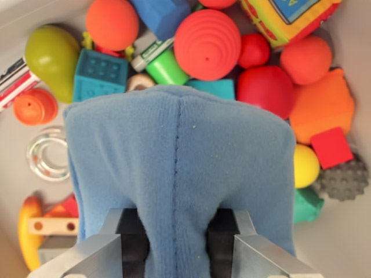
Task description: Pick an object from the bin
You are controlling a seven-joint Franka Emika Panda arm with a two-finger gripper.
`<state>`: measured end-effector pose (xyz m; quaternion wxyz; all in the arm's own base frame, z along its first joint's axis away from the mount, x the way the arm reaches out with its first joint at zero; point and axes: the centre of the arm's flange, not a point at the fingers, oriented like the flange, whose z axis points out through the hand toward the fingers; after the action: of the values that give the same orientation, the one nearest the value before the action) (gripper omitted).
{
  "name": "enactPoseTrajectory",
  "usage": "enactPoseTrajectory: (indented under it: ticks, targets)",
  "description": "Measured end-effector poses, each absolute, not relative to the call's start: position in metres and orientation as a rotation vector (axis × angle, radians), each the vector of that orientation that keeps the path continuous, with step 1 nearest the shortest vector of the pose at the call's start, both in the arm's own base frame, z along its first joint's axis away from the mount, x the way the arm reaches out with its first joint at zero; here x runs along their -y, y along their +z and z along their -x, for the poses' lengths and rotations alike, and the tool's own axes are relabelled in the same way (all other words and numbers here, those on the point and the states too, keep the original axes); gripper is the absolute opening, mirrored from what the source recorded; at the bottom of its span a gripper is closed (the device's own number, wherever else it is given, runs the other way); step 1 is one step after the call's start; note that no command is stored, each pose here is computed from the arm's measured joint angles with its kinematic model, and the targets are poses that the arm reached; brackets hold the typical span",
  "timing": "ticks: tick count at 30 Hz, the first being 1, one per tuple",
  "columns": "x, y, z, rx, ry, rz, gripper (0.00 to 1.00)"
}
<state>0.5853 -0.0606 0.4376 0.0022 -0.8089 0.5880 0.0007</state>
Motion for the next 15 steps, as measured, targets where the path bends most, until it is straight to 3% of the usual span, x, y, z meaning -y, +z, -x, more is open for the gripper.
enactPoseTrajectory:
  ticks: [15]
  targets:
    - [0.061,0.482,-0.586,-1.844,0.003,2.537,0.0]
